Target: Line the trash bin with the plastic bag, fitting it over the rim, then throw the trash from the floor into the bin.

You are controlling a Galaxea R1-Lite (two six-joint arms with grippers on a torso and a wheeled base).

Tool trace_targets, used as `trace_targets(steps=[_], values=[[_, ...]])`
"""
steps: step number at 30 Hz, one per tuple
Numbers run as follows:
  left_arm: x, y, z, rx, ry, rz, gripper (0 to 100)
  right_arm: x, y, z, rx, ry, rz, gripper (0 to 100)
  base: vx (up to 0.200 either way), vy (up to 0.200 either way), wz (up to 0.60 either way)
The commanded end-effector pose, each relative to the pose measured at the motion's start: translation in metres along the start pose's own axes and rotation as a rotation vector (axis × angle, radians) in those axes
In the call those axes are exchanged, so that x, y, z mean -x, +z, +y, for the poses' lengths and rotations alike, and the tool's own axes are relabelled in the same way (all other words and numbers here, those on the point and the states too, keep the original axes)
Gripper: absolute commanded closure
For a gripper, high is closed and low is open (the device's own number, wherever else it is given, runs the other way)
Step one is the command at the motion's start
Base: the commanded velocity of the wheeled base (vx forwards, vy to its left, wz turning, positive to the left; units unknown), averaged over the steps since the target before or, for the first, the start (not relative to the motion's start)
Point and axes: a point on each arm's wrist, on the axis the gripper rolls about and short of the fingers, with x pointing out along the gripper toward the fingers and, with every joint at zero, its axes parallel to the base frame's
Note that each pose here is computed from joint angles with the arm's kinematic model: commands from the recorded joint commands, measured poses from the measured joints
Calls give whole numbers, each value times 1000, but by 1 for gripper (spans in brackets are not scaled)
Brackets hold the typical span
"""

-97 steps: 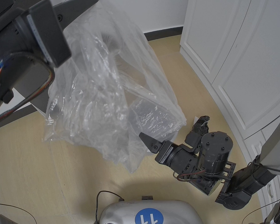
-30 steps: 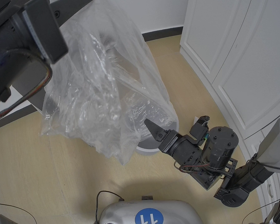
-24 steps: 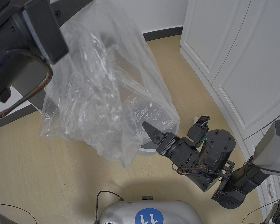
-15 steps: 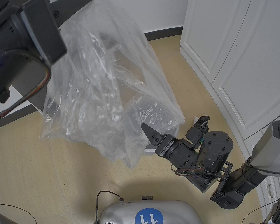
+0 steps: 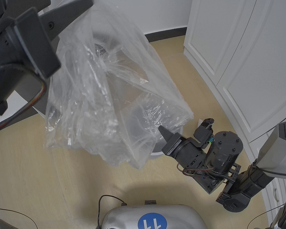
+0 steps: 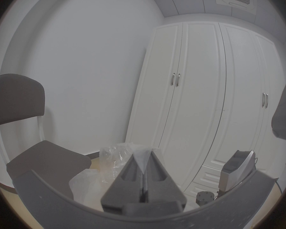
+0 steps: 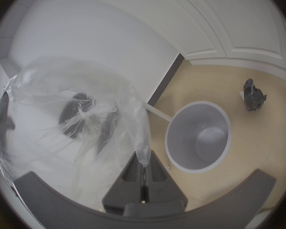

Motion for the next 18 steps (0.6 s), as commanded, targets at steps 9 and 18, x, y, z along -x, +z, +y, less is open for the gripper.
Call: trace_targets(steps=[9, 18], values=[[21, -10, 12, -19, 40, 44, 100, 3, 29, 2, 62, -5, -70, 100, 0, 0, 0], [26, -37, 13, -52, 50, 155, 100, 17, 60, 11, 115, -78, -30, 100, 0, 0, 0]])
